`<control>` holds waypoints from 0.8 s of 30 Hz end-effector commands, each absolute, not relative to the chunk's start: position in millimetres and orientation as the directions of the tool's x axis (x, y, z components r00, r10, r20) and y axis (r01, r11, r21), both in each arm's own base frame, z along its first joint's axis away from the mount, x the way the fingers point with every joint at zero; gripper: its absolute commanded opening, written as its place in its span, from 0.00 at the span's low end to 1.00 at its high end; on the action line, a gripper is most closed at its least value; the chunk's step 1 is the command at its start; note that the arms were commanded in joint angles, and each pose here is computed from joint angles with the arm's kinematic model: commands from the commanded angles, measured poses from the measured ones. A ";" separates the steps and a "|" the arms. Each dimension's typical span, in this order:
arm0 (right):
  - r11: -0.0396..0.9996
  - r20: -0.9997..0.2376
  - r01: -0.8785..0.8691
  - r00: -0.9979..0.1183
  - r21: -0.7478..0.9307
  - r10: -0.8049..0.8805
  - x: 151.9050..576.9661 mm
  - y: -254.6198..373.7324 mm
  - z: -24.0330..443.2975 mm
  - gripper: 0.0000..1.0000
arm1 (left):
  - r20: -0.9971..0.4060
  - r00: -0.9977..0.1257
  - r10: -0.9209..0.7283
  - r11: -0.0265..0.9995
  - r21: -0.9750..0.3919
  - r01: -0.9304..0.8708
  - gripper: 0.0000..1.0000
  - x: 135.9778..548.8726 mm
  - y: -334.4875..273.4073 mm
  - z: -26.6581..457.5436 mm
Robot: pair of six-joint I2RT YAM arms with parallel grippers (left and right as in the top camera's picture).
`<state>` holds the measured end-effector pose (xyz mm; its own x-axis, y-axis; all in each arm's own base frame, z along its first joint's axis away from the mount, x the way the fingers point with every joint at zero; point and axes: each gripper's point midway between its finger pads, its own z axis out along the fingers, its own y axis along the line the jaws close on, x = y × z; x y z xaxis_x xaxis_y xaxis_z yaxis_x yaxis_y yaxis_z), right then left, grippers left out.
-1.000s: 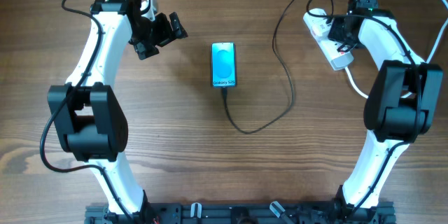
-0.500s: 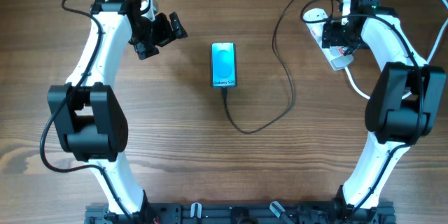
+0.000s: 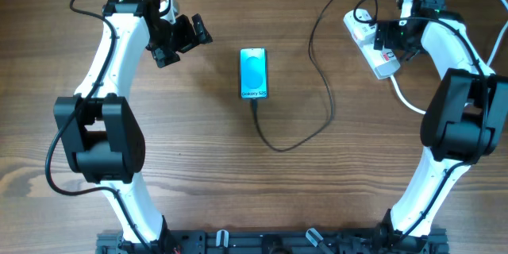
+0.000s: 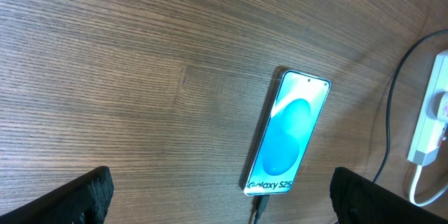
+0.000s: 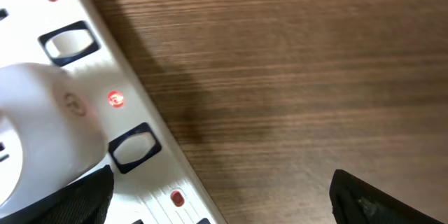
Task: Plug charger to phone and switch on socket
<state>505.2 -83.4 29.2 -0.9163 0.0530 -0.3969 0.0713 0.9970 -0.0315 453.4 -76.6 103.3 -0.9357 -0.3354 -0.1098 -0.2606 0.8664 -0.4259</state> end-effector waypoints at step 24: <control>0.997 -0.404 0.006 -0.915 -0.071 -0.023 511.3 -79.2 18.9 1.00 | -0.139 -0.936 -0.323 0.873 -0.425 -0.238 1.00 453.3 -75.6 112.7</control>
